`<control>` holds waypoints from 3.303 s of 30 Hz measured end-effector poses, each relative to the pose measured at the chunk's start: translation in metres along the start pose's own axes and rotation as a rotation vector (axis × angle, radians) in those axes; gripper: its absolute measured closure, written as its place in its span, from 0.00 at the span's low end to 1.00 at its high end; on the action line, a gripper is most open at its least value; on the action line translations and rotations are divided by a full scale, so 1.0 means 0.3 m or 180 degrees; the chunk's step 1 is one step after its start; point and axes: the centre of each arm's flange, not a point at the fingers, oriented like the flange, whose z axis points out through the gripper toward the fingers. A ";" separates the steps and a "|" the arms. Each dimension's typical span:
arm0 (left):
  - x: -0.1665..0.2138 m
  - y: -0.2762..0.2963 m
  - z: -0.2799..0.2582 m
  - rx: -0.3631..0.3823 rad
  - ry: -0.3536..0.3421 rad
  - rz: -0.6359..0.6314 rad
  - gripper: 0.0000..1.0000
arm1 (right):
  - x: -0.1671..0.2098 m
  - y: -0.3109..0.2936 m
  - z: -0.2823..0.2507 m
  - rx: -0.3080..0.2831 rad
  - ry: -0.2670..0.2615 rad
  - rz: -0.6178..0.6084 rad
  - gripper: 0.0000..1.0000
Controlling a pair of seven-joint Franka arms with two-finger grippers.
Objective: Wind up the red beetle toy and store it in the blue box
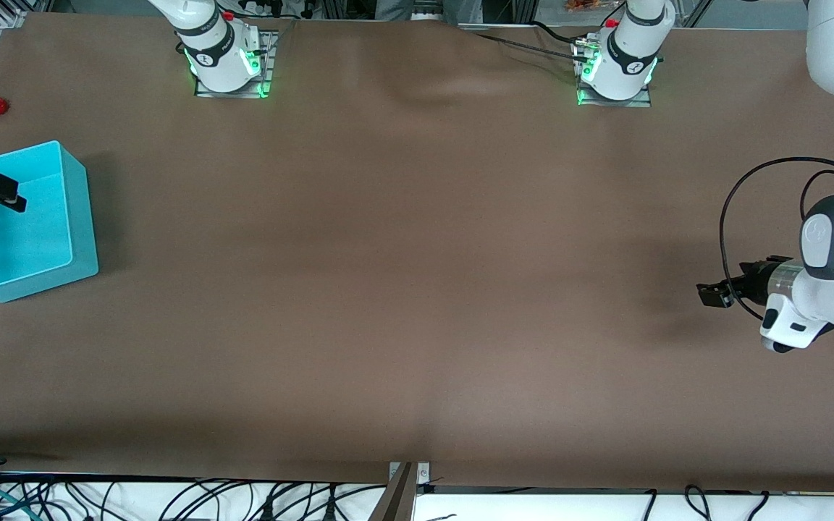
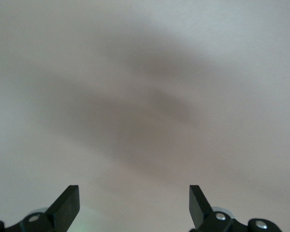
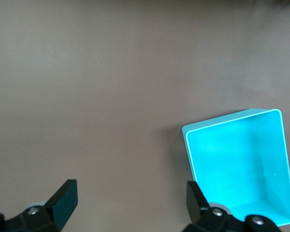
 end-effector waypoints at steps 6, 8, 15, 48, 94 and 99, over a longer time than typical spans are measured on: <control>0.003 -0.010 -0.030 -0.0011 0.0060 0.0110 0.00 | 0.003 -0.009 -0.007 -0.0002 0.0014 -0.0017 0.00; 0.003 -0.009 -0.030 -0.0011 0.0061 0.0124 0.00 | 0.005 -0.017 -0.012 -0.0003 0.0024 -0.0030 0.00; 0.004 -0.010 -0.028 0.0001 0.0058 0.0219 0.00 | 0.005 -0.023 -0.017 -0.0002 0.0026 -0.0040 0.00; 0.002 -0.053 0.032 0.0057 -0.0202 0.0294 0.00 | -0.135 0.154 0.053 -0.0318 -0.0497 0.0206 0.00; 0.012 -0.045 0.061 0.0053 -0.0248 0.0483 0.00 | -0.887 1.077 -0.010 -0.0303 -0.0007 0.1657 0.00; 0.012 -0.045 0.061 0.0053 -0.0248 0.0484 0.00 | -0.973 1.141 -0.034 -0.0355 0.0060 0.1911 0.00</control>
